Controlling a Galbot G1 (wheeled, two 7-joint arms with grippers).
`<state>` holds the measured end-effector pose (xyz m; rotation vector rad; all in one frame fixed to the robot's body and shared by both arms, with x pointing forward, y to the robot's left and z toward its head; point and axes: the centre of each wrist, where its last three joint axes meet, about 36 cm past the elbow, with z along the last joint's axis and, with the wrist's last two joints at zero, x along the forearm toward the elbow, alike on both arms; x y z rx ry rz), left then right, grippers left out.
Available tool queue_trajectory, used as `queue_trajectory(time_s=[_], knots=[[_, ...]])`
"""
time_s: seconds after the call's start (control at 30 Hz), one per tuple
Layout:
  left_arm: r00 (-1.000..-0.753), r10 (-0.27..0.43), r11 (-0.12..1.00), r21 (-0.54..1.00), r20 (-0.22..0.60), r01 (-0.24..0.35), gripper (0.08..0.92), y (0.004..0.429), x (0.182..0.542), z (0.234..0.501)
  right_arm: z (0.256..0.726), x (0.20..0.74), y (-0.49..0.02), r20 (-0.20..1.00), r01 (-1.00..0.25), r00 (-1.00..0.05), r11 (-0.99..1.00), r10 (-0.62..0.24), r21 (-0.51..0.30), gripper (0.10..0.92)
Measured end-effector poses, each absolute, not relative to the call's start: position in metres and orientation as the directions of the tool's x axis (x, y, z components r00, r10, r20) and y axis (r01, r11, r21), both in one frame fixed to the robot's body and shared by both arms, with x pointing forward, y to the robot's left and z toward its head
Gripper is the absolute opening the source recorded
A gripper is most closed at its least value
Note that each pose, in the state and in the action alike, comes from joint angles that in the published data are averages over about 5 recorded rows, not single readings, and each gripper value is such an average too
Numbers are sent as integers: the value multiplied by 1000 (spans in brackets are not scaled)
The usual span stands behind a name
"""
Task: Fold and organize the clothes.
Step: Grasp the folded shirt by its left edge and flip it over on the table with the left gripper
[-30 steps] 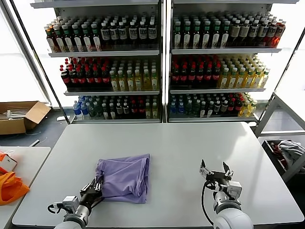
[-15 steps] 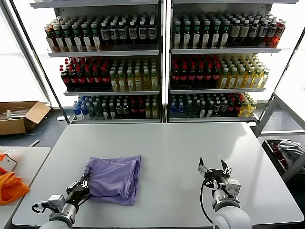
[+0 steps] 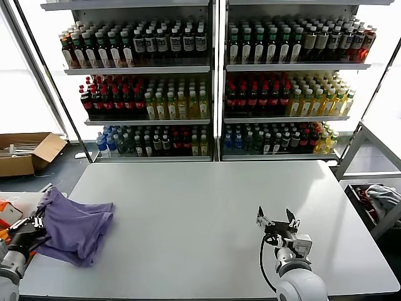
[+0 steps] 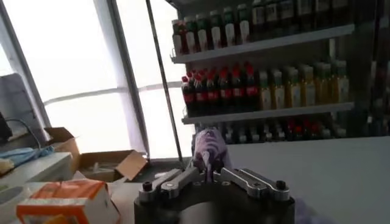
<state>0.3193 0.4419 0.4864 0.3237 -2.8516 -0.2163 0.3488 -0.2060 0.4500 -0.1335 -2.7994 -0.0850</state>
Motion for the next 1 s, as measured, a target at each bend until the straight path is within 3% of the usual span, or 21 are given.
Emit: queue_trajectory(time_s=[0.23,0.47,0.7,0.87,1.0], knots=[[-965,-164,975,185,204,-127,113,409,322,500,451,346,-213,337,124,-936,992,105,36,823],[-967,16,997,65,256,33,113,319,321,483,447,338,-222,345,164,-927,986,146,21,823],[-917,219,976,-73,333,207,113,218,320,454,439,326,-229,362,212,-911,977,197,2,823],[-874,299,954,-104,384,280,113,165,330,431,434,314,-232,377,236,-899,972,223,-13,823],[-853,337,941,-112,398,320,113,137,340,424,434,309,-235,382,248,-892,968,241,-30,823]])
